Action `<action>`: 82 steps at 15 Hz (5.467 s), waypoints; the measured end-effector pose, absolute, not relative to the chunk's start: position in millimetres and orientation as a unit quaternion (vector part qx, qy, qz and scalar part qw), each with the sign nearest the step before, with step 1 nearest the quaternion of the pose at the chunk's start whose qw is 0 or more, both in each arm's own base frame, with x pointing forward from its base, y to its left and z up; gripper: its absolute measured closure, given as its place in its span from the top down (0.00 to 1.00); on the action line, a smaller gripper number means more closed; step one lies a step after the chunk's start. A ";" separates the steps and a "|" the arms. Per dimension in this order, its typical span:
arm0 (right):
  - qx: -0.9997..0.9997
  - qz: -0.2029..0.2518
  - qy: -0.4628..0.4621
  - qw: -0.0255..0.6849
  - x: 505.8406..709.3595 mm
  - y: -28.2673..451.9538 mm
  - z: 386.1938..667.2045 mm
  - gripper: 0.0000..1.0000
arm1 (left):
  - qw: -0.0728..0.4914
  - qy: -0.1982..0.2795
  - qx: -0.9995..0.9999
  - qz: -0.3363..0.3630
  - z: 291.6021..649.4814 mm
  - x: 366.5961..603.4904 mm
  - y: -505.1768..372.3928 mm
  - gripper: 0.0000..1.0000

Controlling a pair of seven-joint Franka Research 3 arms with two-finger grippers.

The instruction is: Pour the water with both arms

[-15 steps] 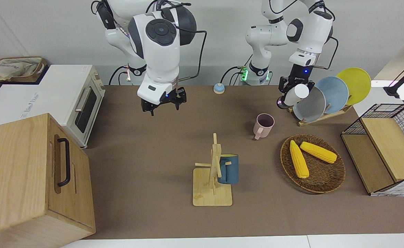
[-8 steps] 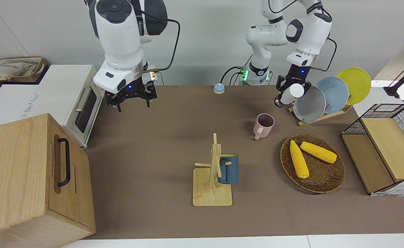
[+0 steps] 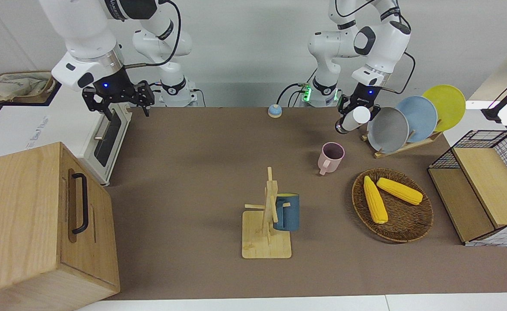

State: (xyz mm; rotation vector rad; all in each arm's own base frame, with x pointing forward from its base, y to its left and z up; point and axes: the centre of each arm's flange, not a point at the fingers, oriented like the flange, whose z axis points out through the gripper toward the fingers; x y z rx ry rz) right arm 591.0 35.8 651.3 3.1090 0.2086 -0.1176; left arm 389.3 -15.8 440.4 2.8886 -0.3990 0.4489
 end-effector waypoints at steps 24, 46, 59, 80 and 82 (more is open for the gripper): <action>0.997 -0.056 0.056 0.026 547.0 27.9 637.7 0.99 | 0.105 -0.182 0.977 0.038 413.8 415.9 -51.5 0.64; 0.996 -0.056 0.059 0.025 546.6 32.2 638.0 0.99 | 0.071 -0.184 0.980 -0.038 406.4 435.5 -61.0 0.64; 0.996 -0.056 0.059 0.025 546.6 32.2 638.0 0.99 | 0.056 -0.181 0.980 -0.055 406.2 431.6 -69.5 0.64; 0.996 -0.056 0.059 0.025 546.6 32.2 638.0 0.99 | 0.056 -0.177 0.981 -0.059 407.6 431.8 -67.2 0.64; 0.996 -0.056 0.059 0.025 546.6 32.2 638.0 0.99 | 0.056 -0.177 0.981 -0.059 407.6 431.9 -66.7 0.64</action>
